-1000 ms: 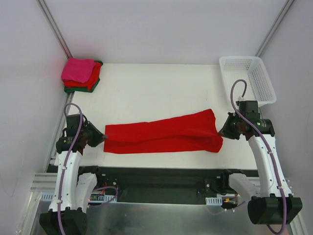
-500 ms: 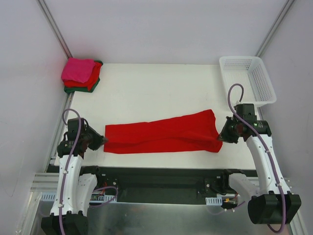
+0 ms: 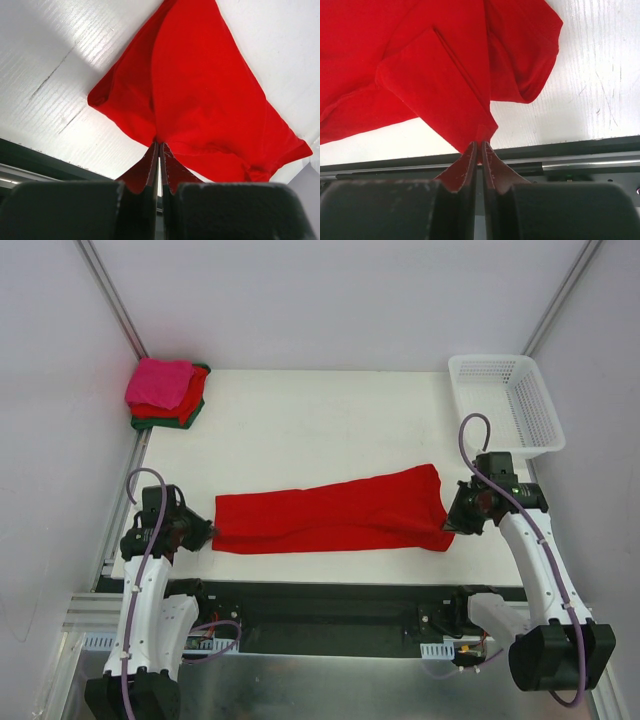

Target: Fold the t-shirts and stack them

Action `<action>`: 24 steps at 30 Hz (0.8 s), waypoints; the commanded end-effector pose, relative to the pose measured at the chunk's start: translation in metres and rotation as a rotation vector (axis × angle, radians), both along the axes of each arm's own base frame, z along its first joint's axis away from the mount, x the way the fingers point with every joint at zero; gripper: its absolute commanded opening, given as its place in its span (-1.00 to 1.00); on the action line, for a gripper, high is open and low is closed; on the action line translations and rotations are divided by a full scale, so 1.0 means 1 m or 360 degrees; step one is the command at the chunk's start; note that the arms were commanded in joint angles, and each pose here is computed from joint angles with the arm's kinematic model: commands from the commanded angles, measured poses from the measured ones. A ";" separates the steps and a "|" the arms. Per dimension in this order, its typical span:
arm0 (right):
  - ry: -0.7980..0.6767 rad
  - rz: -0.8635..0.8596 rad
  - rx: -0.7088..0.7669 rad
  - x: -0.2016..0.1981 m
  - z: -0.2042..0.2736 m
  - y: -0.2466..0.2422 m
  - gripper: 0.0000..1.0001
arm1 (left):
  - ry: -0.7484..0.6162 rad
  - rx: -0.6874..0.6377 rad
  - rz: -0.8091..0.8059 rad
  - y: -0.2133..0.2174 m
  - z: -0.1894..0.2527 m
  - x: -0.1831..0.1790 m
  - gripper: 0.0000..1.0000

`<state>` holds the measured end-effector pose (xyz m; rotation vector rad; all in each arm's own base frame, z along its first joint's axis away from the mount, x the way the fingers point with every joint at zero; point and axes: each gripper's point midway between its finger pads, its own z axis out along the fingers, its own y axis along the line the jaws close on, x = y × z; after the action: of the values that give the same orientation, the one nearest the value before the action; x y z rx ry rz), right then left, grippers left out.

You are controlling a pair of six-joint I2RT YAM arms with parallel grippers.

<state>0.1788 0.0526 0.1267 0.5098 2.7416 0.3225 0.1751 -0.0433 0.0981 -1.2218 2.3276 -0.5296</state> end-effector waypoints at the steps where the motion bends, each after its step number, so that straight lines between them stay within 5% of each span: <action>1: 0.0029 -0.0008 -0.0021 -0.002 -0.004 0.000 -0.74 | 0.0047 0.0006 0.0080 0.005 -0.006 -0.003 -1.00; 5: 0.0027 -0.0001 -0.0029 -0.002 -0.005 0.001 -0.18 | 0.0060 -0.0011 0.0101 0.004 -0.010 -0.005 -0.98; 8: 0.0008 -0.0005 -0.0048 -0.001 -0.003 -0.001 0.11 | 0.0070 -0.0012 0.0105 0.004 -0.012 -0.006 -0.62; 10: -0.0002 -0.0010 -0.0059 -0.001 -0.001 -0.002 0.18 | 0.0054 -0.0020 0.0098 0.003 -0.010 -0.006 -0.37; 16: -0.0025 -0.0005 -0.0073 0.001 0.001 -0.002 0.21 | -0.0017 0.0002 0.0142 0.007 0.002 -0.004 -0.14; 24: -0.0060 0.0009 -0.0051 0.005 0.000 0.004 0.22 | -0.0217 0.0056 0.0057 0.008 0.035 0.015 -0.04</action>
<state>0.1785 0.0537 0.1211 0.4741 2.7520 0.2719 0.1746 -0.0400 0.1081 -1.2655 2.2537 -0.5300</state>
